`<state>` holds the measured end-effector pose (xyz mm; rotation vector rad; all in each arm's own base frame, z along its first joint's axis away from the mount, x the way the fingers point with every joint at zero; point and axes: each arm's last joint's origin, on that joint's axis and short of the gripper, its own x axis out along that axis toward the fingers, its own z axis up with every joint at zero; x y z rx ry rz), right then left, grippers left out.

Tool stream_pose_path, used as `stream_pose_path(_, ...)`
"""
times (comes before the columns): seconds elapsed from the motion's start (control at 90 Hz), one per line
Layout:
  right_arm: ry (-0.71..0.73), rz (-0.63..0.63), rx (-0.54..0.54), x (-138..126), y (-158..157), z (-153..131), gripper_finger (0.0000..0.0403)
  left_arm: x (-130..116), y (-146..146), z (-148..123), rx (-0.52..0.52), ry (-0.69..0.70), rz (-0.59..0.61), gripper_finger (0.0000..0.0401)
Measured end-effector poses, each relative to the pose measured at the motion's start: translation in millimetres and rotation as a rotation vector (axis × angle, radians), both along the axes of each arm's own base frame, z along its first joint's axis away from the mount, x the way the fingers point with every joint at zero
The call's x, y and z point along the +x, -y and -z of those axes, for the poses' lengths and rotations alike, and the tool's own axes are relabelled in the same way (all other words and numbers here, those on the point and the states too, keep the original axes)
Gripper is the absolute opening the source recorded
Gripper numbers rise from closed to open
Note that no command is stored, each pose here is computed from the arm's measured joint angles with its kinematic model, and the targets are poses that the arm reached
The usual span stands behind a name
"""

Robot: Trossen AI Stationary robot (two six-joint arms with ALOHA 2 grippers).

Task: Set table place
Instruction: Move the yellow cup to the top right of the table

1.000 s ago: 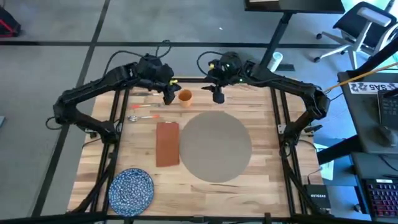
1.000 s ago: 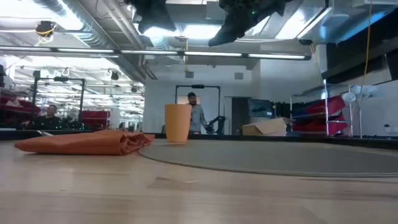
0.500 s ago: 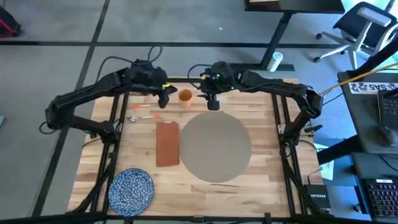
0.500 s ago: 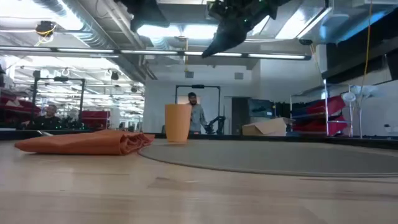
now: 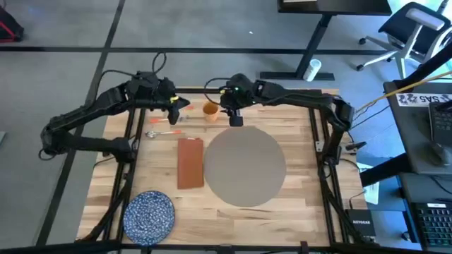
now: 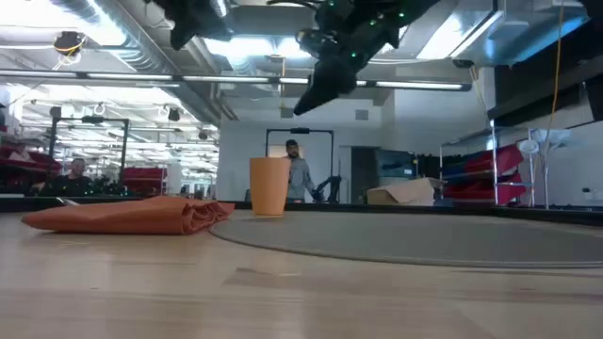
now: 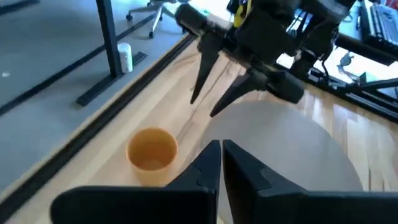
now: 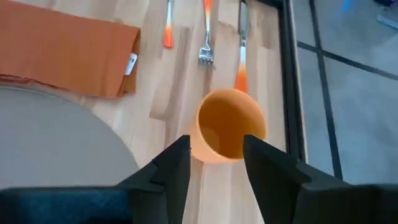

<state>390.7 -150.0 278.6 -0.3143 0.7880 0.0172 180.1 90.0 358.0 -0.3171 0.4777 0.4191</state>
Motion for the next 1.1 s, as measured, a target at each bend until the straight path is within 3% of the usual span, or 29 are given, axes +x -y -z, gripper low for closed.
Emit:
stream_pose_path(0.433, -0.104, -0.066, 0.025, 32.5, -0.4, 29.6, 0.0136, 1.2, 5.1, 7.0, -0.033, -0.014, 0.012, 0.0000)
stream_pose_path(1.1, -0.184, -0.017, -0.022, 43.3, 7.3, 64.7, 0.0136, -1.1, 6.3, 11.2, -0.042, -0.066, 0.020, 0.0000)
